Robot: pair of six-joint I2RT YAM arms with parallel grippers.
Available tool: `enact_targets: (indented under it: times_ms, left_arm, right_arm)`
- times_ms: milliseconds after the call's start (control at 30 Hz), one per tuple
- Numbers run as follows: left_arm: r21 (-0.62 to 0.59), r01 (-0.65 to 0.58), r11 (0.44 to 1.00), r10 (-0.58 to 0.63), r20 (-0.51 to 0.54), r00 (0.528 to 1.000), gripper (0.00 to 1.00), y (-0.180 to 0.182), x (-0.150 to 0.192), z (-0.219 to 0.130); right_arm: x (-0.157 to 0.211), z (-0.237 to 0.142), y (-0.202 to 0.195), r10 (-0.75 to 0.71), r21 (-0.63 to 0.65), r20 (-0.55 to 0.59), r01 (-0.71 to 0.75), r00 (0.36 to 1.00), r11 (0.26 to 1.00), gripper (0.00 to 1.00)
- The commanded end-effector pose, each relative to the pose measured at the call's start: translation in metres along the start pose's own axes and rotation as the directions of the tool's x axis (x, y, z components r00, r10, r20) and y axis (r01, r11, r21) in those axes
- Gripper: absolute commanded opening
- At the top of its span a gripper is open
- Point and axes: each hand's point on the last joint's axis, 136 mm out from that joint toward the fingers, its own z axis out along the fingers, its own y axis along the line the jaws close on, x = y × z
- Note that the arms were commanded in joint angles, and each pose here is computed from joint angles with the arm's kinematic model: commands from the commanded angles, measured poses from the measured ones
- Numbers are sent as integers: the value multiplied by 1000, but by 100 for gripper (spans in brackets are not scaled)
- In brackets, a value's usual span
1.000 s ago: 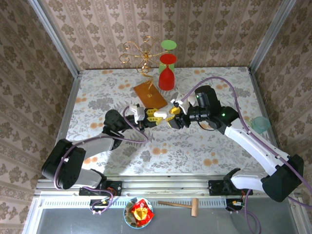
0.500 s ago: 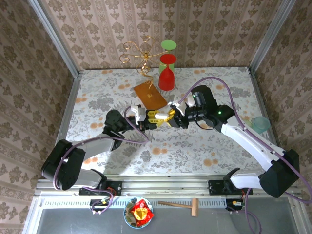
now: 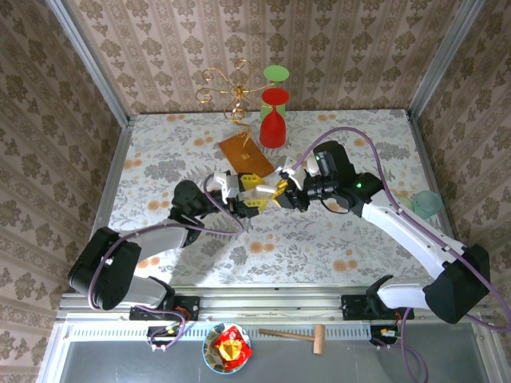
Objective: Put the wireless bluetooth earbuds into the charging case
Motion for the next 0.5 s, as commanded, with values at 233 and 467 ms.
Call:
enact_targets:
  times_ms: [233,467]
  left_arm:
    - [-138,-137,981,111,-181,977,78,14,43,-18]
    - [-176,-205,963,124,-385,915,94,20,70,-32]
  right_arm:
    - [56,1,-82,446,253,59,-446,893,859,10]
    - [109,10,-106,734,306,112,-726,670,616,10]
